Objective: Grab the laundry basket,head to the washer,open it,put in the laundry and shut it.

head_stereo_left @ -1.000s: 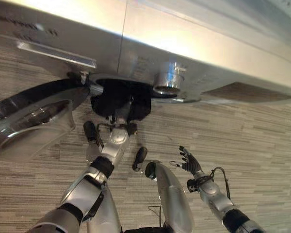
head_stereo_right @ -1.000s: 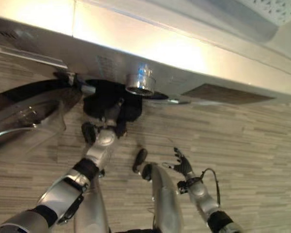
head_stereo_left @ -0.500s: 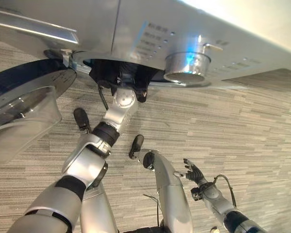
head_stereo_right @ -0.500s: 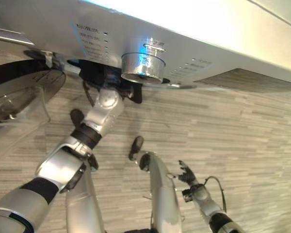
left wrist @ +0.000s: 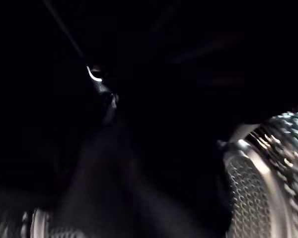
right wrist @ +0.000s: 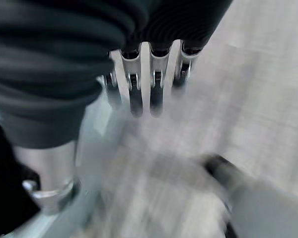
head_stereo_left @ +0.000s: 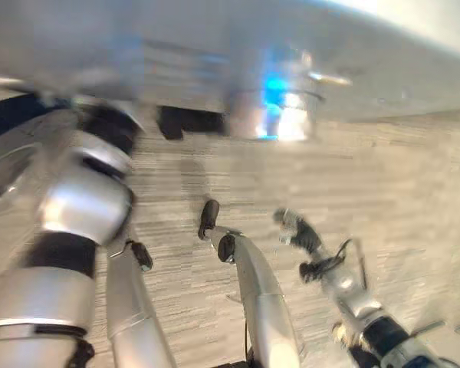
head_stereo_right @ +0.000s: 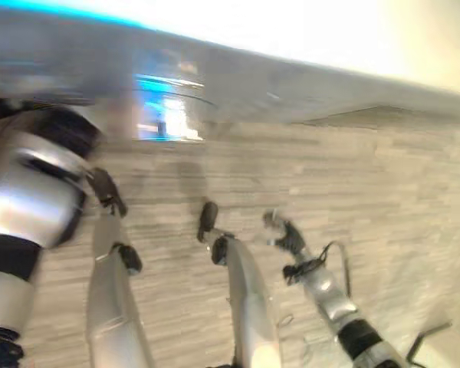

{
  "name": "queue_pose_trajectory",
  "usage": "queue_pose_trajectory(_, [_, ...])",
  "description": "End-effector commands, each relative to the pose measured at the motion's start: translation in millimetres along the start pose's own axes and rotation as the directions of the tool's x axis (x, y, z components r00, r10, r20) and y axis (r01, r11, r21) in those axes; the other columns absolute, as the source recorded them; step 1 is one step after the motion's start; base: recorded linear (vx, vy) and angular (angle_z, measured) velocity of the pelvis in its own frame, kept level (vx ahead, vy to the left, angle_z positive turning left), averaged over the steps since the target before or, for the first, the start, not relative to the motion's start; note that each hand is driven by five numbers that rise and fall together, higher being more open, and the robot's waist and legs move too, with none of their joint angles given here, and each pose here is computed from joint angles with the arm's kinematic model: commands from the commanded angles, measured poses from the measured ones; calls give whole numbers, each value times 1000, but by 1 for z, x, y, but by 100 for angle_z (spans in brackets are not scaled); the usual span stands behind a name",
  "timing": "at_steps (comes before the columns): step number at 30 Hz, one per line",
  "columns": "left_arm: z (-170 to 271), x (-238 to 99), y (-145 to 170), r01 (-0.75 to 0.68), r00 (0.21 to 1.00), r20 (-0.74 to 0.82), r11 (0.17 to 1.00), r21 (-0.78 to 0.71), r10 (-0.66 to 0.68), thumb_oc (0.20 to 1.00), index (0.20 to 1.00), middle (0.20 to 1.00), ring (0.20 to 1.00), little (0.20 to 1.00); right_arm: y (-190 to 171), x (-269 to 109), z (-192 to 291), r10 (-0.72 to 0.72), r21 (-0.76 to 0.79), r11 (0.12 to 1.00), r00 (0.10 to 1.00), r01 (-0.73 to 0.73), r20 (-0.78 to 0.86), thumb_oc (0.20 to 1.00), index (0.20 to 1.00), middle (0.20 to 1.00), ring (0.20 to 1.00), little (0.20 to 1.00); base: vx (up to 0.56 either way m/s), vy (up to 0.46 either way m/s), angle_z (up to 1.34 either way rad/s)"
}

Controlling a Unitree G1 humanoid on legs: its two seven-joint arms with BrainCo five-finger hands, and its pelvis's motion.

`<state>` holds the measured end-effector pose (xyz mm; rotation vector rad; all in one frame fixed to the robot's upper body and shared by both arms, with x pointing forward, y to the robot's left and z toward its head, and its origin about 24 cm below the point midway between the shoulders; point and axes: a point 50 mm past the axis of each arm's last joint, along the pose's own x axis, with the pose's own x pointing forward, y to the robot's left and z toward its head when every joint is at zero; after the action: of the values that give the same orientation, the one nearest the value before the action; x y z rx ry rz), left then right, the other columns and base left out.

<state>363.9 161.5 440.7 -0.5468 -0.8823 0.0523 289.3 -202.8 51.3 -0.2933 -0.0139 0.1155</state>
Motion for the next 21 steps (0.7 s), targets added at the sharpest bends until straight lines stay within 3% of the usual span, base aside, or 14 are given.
queue_pose_trajectory(1, [102, 15, -71, 199, 937, 329, 957, -214, -121, 200, 200, 200, 200, 200, -17, -32, -37, -49, -74, 997, 986, 38, -156, 1000, 1000, 1000, 1000, 1000, 59, -60, 14])
queue_pose_trajectory(4, [83, 7, -82, 235, 939, 289, 961, -148, -185, 200, 200, 200, 200, 200, -22, -39, -42, -70, -72, 996, 981, 58, -180, 1000, 1000, 1000, 1000, 1000, 37, -28, 16])
queue_pose_trajectory(7, [44, 6, -75, 262, 938, 154, 928, 266, -310, 200, 200, 200, 200, 200, -24, -44, -49, -71, -50, 997, 977, 62, -203, 1000, 1000, 1000, 1000, 1000, 29, -35, 9])
queue_pose_trajectory(8, [43, 5, -75, 263, 938, 154, 926, 270, -311, 580, 580, 580, 580, 580, -23, -44, -49, -70, -47, 997, 977, 62, -202, 1000, 1000, 1000, 1000, 1000, 16, -10, 8])
queue_pose_trajectory(9, [26, 3, -70, 289, 927, 79, 833, 473, -366, 1000, 1000, 1000, 1000, 1000, -22, -44, -51, -61, -32, 998, 977, 55, -207, 1000, 1000, 1000, 1000, 1000, 3, 18, 15])
queue_pose_trajectory(11, [6, -1, -67, 319, 912, 0, 709, 629, -410, 1000, 1000, 1000, 1000, 1000, -20, -46, -55, -43, -14, 999, 975, 41, -218, 1000, 1000, 1000, 1000, 1000, 8, -12, 14])
queue_pose_trajectory(12, [6, -2, -68, 319, 912, -1, 706, 632, -411, 1000, 1000, 1000, 1000, 1000, -19, -46, -55, -42, -11, 999, 975, 41, -218, 1000, 1000, 1000, 1000, 1000, 11, -36, 9])
queue_pose_trajectory(13, [-11, -7, -69, 329, 888, -70, 519, 789, -455, 1000, 1000, 1000, 1000, 1000, -16, -47, -59, -24, 11, 1000, 973, 27, -229, 1000, 1000, 1000, 1000, 1000, 8, -16, 5])
queue_pose_trajectory(14, [-11, -7, -69, 327, 887, -70, 516, 792, -456, 1000, 1000, 1000, 1000, 1000, -15, -46, -59, -23, 13, 1000, 973, 27, -228, 1000, 1000, 1000, 1000, 1000, 9, -18, 5])
queue_pose_trajectory(15, [-21, -9, -66, 306, 870, -122, 330, 893, -477, 1000, 1000, 1000, 1000, 1000, -15, -47, -62, -10, 12, 1000, 971, 14, -240, 1000, 1000, 1000, 1000, 1000, 0, 0, 0])
queue_pose_trajectory(16, [-21, -9, -67, 305, 870, -122, 326, 895, -478, 1000, 1000, 1000, 1000, 1000, -14, -47, -62, -9, 14, 1000, 971, 13, -239, 1000, 1000, 1000, 1000, 1000, 0, 0, 0])
queue_pose_trajectory(17, [-33, -13, -66, 253, 849, -166, 109, 961, -501, 1000, 1000, 1000, 1000, 1000, -13, -46, -66, 6, -1, 1000, 966, -7, -258, 1000, 1000, 1000, 1000, 1000, 0, 0, 0])
queue_pose_trajectory(20, [-35, -15, -66, 199, 833, -171, -5, 980, -526, 1000, 1000, 1000, 1000, 1000, -11, -46, -69, 12, -4, 1000, 964, -13, -264, 1000, 1000, 1000, 1000, 1000, 0, 8, 1])
queue_pose_trajectory(21, [-47, -19, -60, 112, 809, -223, -229, 967, -545, 1000, 1000, 1000, 1000, 1000, -10, -46, -71, 27, -19, 999, 962, -33, -273, 1000, 1000, 1000, 1000, 1000, 2, 15, 7])
